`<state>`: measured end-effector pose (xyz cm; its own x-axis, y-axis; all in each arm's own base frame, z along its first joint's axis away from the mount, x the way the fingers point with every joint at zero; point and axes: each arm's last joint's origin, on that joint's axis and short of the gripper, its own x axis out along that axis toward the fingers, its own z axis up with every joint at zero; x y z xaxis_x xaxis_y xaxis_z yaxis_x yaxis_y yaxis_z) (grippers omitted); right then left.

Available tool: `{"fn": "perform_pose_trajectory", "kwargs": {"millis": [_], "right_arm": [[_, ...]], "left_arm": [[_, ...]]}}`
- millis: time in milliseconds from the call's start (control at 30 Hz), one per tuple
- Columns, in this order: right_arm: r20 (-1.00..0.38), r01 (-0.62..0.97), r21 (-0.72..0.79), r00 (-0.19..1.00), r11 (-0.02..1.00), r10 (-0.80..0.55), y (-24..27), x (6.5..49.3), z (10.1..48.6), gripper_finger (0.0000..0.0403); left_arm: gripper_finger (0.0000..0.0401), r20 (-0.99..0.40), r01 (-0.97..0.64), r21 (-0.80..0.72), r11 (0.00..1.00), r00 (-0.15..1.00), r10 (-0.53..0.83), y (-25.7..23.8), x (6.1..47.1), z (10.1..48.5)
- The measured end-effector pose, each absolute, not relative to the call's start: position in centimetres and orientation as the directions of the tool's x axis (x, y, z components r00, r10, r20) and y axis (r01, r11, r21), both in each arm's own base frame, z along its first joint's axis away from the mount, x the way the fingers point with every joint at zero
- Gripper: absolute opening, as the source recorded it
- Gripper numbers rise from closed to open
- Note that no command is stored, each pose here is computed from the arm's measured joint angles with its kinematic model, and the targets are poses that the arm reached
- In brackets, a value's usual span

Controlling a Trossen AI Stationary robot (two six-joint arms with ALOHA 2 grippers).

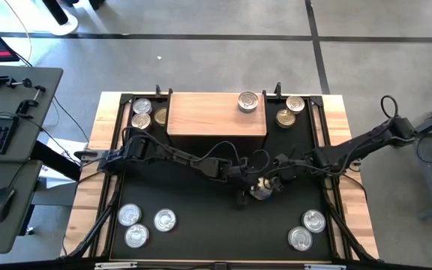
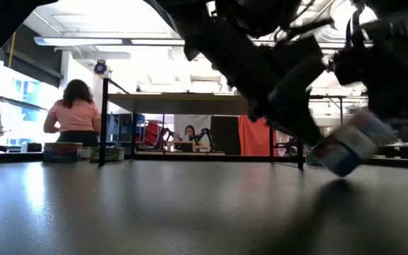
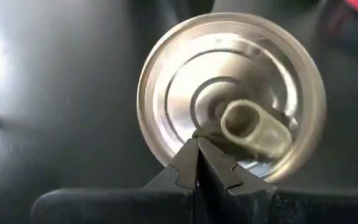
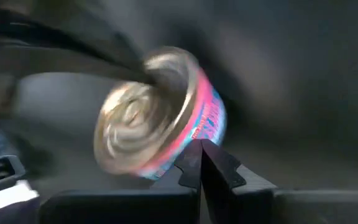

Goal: Stack canned seafood by type on shelf
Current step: Stack the blue and pink tuna can on top of the blue and pink tuna can on the shelf

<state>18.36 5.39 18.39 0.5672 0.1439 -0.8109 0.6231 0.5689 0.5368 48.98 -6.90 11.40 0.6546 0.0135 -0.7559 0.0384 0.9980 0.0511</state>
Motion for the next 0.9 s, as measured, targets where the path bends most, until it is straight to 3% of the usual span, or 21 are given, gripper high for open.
{"fn": "perform_pose_trajectory", "kwargs": {"millis": [200, 367, 567, 700, 900], "right_arm": [[-0.768, 0.589, 0.578, 0.627, 0.565, 0.132, 5.7, 19.5, 20.5, 0.0000], [-0.787, 0.594, 0.546, 0.606, 0.591, 0.118, 5.9, 20.2, 20.4, 0.0000], [-0.775, 0.482, 0.461, 0.627, 0.745, 0.074, 5.9, 20.7, 23.3, 0.0000], [-0.772, 0.327, 0.347, 0.631, 0.879, 0.071, 6.1, 20.9, 26.3, 0.0000], [-0.746, 0.137, 0.275, 0.655, 0.952, 0.121, 6.3, 21.1, 28.7, 0.0001]], "left_arm": [[0.0000, -0.794, 0.056, 0.055, 0.997, 0.608, 0.010, -7.5, 48.5, 10.6], [0.0000, -0.802, 0.066, 0.061, 0.996, 0.597, 0.010, -8.0, 48.3, 10.4], [0.0000, -0.839, 0.071, 0.054, 0.996, 0.545, 0.007, -7.6, 47.6, 11.2], [0.0000, -0.874, 0.078, 0.075, 0.994, 0.486, 0.028, -6.6, 46.7, 12.5], [0.0000, -0.877, 0.030, 0.156, 0.987, 0.464, 0.124, -4.1, 45.7, 15.4]]}}
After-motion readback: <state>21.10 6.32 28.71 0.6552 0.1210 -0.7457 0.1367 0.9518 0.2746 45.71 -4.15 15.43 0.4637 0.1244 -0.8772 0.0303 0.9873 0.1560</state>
